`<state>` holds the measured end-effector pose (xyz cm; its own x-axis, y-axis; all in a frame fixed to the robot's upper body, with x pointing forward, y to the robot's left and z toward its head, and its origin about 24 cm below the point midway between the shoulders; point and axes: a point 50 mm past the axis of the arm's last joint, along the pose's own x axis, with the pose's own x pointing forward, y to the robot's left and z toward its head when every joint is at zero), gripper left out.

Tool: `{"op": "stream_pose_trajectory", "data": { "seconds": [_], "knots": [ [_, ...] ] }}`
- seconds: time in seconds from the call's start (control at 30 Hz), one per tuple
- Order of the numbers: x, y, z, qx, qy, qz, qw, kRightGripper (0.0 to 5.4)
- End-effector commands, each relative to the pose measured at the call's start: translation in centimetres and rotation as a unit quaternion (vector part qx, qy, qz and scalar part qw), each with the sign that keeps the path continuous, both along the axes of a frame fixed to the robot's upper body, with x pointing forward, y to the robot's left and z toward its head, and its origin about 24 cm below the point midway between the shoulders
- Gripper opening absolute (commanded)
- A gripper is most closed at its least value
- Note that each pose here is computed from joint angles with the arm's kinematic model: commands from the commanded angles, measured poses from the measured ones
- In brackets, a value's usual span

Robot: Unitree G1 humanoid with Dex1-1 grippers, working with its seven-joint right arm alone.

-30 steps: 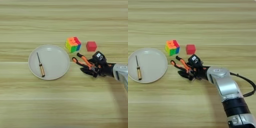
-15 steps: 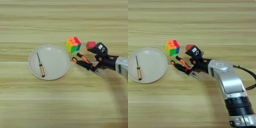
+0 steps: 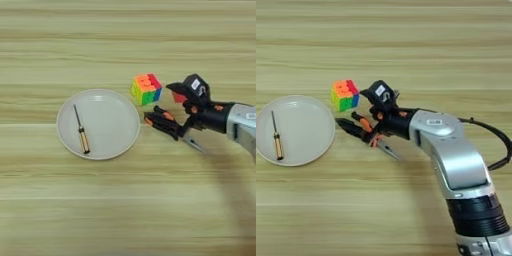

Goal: Move the objects on the table

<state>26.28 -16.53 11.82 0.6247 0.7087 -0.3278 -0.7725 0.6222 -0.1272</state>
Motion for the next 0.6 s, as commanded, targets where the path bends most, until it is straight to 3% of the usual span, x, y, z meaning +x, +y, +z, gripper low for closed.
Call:
{"op": "stream_pose_trajectory", "data": {
  "seconds": [0.03,0.3,0.6],
  "knots": [
    [0.5,1.3,3.5,0.006,-0.074,0.023,0.9970,5.38],
    [0.5,3.5,3.8,0.014,-0.067,0.057,0.9961,5.38],
    [1.4,6.1,3.3,0.025,-0.038,0.063,0.9970,5.38]
  ]
}}
